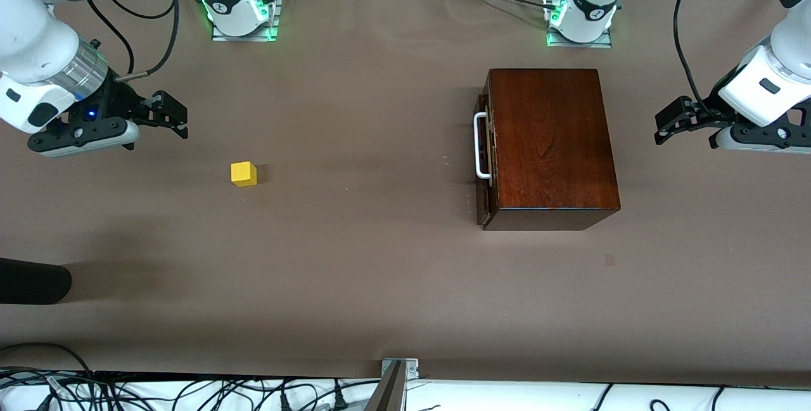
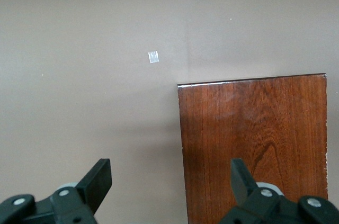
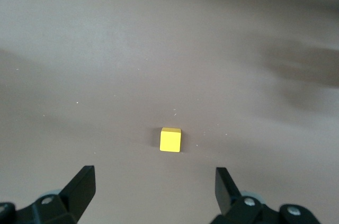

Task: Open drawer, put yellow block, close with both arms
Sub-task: 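Reach the right gripper to the yellow cube while the left gripper reaches the handle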

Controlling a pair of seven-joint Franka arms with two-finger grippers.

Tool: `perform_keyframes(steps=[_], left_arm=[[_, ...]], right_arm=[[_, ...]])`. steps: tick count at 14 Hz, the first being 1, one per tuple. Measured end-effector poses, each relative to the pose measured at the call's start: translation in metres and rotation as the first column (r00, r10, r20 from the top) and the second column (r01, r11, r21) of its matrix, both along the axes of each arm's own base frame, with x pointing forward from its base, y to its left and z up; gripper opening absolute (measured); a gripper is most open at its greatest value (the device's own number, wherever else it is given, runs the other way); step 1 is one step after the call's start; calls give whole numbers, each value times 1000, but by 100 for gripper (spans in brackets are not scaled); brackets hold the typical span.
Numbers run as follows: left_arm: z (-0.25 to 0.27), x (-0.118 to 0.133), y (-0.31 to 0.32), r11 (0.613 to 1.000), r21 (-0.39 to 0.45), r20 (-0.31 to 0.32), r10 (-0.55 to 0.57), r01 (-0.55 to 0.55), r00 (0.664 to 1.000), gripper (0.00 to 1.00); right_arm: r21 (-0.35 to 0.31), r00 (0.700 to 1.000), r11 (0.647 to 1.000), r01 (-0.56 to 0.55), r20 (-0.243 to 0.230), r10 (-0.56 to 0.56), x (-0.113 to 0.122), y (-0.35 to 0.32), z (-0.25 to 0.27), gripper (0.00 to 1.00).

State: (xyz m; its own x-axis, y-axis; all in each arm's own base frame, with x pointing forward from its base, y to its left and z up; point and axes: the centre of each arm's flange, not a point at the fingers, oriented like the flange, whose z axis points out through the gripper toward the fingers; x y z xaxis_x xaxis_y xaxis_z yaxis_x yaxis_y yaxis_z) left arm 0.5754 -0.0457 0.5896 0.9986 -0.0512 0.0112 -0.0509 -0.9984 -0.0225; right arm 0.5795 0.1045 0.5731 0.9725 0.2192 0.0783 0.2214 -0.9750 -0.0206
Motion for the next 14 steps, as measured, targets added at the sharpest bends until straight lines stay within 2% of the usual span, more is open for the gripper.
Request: perform_keyframes(steps=[5, 11, 14], left_arm=[[-1, -1, 0, 1000, 1, -12, 1, -1, 1000, 100], [-13, -4, -2, 1000, 6, -74, 13, -13, 997, 100], [-41, -5, -31, 999, 10, -182, -34, 37, 983, 100]], right_arm=[[0, 1000, 1000, 0, 0, 0, 0, 0, 0, 100], [0, 1000, 1000, 0, 1, 0, 0, 0, 0, 100], [2, 1000, 1000, 1, 11, -1, 1, 0, 1, 100]])
